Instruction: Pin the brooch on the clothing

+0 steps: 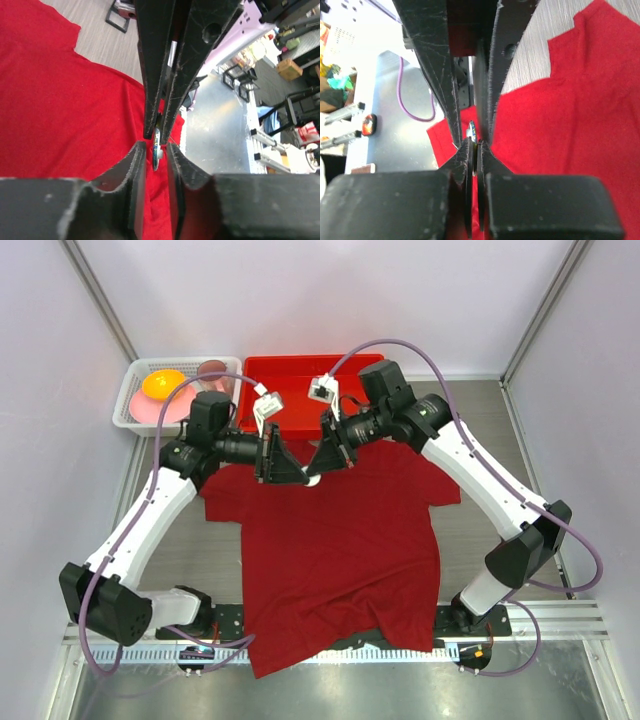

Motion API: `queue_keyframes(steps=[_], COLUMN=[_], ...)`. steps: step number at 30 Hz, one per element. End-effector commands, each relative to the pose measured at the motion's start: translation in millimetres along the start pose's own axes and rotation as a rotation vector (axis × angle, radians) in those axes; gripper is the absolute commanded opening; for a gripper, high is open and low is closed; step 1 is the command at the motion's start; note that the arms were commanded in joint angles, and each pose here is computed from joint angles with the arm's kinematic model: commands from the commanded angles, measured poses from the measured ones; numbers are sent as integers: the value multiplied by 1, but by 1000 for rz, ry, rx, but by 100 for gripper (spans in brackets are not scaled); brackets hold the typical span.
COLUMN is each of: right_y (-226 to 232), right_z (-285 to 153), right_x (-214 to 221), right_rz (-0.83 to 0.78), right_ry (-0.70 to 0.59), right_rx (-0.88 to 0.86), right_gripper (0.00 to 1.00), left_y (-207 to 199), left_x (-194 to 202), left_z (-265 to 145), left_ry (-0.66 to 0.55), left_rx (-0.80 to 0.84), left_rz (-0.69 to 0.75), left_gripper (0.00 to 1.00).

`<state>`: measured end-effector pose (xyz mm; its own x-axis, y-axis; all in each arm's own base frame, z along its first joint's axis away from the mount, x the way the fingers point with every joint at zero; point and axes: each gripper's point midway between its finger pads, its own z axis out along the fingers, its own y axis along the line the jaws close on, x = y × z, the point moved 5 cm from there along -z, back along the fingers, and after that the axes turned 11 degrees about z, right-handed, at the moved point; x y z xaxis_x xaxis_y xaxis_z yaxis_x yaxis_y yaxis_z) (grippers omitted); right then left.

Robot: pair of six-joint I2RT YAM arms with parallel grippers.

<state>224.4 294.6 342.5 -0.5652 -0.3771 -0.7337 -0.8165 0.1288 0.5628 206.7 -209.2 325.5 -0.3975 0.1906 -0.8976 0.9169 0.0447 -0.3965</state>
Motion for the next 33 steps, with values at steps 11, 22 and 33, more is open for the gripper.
queue_keyframes(steps=[11, 22, 33], right_y=[-20, -28, -24], right_z=[-38, -34, -23], right_x=[-105, -110, -106], right_rz=[354, 377, 359], right_ry=[-457, -509, -484], right_rx=[-235, -231, -240], right_gripper=[1, 1, 1], left_y=[37, 34, 32], left_x=[-61, -84, -93], left_z=[-64, -55, -51], left_ry=[-498, -602, -632], left_rx=[-314, -314, -291], left_rz=[-8, -74, -74], left_gripper=[50, 54, 48])
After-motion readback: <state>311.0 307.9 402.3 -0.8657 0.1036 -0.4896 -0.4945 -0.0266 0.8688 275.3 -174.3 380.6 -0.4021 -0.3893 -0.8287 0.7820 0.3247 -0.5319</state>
